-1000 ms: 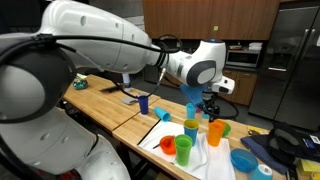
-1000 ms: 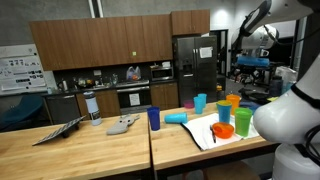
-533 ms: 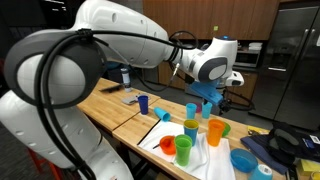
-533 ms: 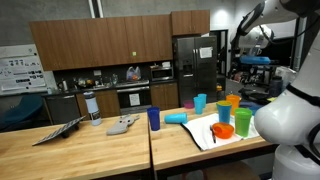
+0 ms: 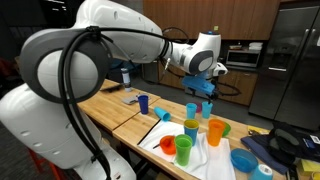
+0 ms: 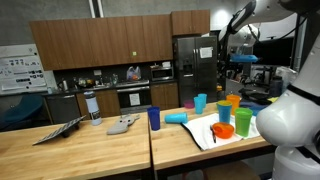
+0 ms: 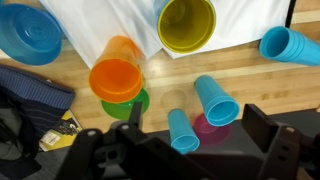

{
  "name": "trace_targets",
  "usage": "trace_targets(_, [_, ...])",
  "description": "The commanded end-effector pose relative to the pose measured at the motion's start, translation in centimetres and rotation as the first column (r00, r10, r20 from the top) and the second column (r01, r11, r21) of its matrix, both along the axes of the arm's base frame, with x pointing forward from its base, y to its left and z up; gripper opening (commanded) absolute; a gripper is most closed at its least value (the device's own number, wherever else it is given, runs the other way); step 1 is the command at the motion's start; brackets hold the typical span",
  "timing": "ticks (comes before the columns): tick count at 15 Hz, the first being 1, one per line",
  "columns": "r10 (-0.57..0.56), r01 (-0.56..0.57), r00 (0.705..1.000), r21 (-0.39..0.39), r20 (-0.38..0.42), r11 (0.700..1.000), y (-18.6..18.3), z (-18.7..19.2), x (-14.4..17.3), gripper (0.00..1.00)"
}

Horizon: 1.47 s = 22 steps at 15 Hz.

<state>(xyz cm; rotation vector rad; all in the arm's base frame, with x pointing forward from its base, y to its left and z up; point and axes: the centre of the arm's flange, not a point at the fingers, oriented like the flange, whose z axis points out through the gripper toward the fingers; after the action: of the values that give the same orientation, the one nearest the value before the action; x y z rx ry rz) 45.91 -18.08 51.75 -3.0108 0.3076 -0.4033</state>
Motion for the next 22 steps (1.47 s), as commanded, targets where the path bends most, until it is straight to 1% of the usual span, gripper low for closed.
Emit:
trace_targets(1, [0.003,-0.003,1.000,0.000,0.000,1.000,0.1,0.0,0.0,1.00])
trace_targets(13, [0.004,-0.004,1.000,0.000,0.000,1.000,-0.1,0.0,-0.1,1.00])
trace_targets(14, [0.038,-0.038,0.999,-0.034,-0.002,0.999,0.6,1.0,0.1,1.00])
trace_targets(15, [0.073,-0.074,0.997,-0.096,-0.011,0.993,1.7,1.5,0.6,1.00])
trace_targets(16, [0.112,-0.115,0.993,-0.123,-0.033,0.986,2.6,1.2,1.2,1.00])
trace_targets(17, [0.171,-0.179,0.982,-0.124,-0.077,0.976,4.2,-0.3,2.0,1.00])
trace_targets(18, [0.197,-0.208,0.976,-0.143,-0.093,0.968,5.8,-2.1,2.6,1.00])
trace_targets(20, [0.263,-0.279,0.951,-0.083,-0.163,0.957,8.4,-5.2,3.9,1.00])
trace_targets(21, [0.206,-0.217,0.972,-0.100,-0.111,0.971,7.3,-2.9,2.4,1.00])
trace_targets(22, [0.230,-0.244,0.963,-0.092,-0.139,0.965,8.5,-4.3,2.9,1.00])
